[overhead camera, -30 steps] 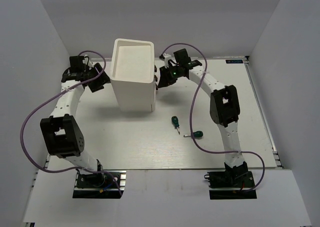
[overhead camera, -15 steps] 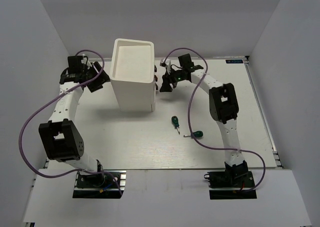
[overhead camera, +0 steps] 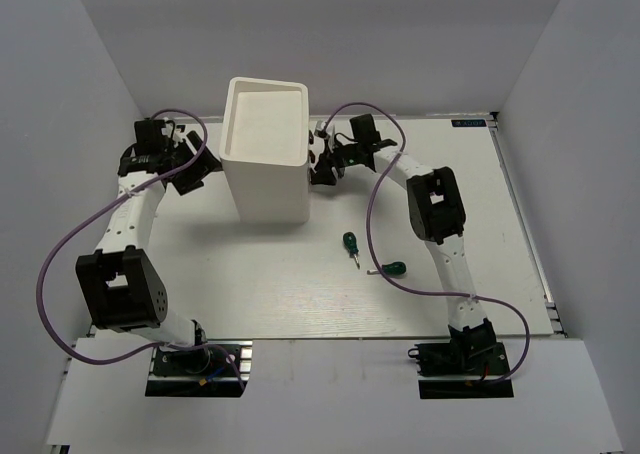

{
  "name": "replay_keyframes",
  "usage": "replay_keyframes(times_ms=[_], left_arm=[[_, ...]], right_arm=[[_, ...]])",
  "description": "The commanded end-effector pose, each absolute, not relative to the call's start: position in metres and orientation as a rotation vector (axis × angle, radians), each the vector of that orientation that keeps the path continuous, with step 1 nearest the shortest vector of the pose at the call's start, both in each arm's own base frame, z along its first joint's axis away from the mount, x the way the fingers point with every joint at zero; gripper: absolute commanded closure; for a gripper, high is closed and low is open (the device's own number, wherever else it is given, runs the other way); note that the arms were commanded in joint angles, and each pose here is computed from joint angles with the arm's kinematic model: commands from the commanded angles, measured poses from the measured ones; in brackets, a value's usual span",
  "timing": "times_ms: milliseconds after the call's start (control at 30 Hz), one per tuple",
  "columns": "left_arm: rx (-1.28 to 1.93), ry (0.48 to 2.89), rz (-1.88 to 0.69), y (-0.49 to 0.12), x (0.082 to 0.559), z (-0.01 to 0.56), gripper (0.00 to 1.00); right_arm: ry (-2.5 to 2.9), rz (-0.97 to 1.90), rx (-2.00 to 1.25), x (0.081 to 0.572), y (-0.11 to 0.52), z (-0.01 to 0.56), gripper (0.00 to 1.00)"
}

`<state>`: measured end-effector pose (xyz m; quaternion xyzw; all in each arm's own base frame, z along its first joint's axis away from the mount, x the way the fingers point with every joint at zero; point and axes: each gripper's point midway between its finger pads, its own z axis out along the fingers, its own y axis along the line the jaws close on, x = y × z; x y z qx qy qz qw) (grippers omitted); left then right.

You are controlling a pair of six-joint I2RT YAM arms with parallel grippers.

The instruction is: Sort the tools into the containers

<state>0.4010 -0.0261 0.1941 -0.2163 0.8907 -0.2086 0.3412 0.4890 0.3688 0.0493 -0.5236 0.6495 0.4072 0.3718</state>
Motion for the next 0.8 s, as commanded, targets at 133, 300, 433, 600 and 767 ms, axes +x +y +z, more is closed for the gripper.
replay_keyframes(times_ms=[133, 300, 433, 600, 767], left_arm=[[-0.541, 2.271, -0.581, -0.032, 0.397, 0.211, 0.18], [-0.551, 2.279, -0.596, -0.034, 0.395, 0.208, 0.18], [-0.549, 2.264, -0.586, -0.033, 0.391, 0.215, 0.18], [-0.49, 2.194, -0.535, -0.028, 0.377, 0.24, 0.35], [-0.387, 2.106, -0.53, -0.034, 0.362, 0.273, 0.76]], right_arm=[[1.494, 1.088, -1.349, 0.494, 0.383, 0.084, 0.58], [1.457, 1.11, -1.327, 0.496, 0.385, 0.088, 0.95], [1.474, 1.07, -1.319, 0.493, 0.376, 0.093, 1.0], [1.66, 0.871, -1.292, 0.498, 0.336, 0.066, 1.0], [1.804, 0.692, -1.258, 0.505, 0.289, 0.062, 1.0]])
